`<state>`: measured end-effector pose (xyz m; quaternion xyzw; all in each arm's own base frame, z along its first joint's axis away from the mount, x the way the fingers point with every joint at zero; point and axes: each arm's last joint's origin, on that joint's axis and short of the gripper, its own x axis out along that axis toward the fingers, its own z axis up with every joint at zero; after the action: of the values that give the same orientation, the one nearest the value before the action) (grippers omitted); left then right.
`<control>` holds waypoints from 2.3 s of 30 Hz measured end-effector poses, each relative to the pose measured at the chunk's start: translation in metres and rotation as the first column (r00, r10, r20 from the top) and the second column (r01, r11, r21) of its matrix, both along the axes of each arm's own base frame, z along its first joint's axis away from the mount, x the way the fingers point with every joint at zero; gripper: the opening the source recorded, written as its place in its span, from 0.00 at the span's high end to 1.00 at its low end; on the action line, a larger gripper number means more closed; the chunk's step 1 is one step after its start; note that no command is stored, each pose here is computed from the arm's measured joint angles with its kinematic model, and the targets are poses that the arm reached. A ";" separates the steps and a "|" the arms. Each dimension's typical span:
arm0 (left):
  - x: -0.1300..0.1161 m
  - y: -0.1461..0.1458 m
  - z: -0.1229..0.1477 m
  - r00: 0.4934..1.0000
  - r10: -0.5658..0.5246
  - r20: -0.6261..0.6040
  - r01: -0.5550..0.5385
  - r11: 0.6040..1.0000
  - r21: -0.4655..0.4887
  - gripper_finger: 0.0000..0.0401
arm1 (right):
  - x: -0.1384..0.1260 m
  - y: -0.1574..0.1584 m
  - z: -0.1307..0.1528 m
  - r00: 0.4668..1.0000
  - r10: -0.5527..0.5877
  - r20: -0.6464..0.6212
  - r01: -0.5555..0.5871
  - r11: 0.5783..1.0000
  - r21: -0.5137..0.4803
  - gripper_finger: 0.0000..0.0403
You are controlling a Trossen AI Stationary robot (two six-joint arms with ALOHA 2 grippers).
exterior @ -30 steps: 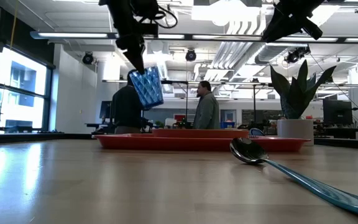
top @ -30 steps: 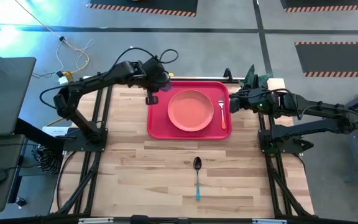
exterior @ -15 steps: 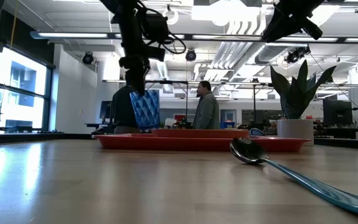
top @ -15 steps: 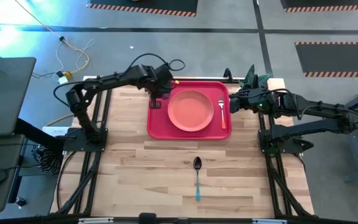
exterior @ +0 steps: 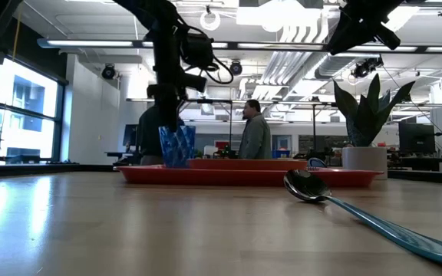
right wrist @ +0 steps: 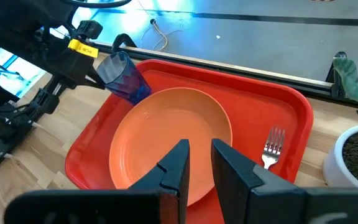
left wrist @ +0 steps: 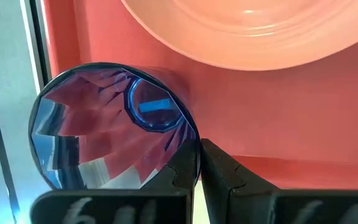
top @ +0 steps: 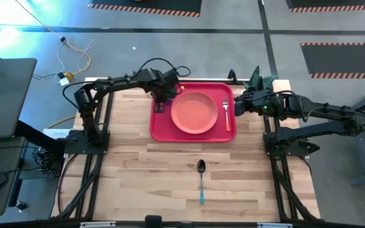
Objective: Pick and place plate/cup/fork/spoon on tray
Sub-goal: Put the blue glass on the top left of the red tray, then put the blue spoon to the left of the orange fork on the red tray
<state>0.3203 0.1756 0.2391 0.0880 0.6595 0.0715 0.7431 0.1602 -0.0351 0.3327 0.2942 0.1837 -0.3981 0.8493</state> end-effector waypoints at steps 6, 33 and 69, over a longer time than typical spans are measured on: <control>0.000 0.000 -0.001 1.000 0.001 -0.002 -0.001 1.000 0.002 0.99 | 0.000 0.000 0.000 1.000 0.000 -0.001 0.000 1.000 0.000 0.86; 0.005 -0.012 0.000 1.000 -0.001 -0.026 0.001 0.999 0.034 0.80 | 0.000 0.000 -0.001 1.000 0.000 -0.009 0.000 1.000 0.001 0.86; 0.004 -0.012 0.095 0.960 0.251 0.120 -0.259 0.964 0.057 0.76 | 0.000 0.002 -0.002 0.999 0.038 0.024 -0.040 0.994 0.102 0.86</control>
<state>0.3240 0.1640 0.3338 0.0247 0.6197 0.1953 0.7597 0.1602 -0.0326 0.3306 0.3379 0.2005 -0.3682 0.8427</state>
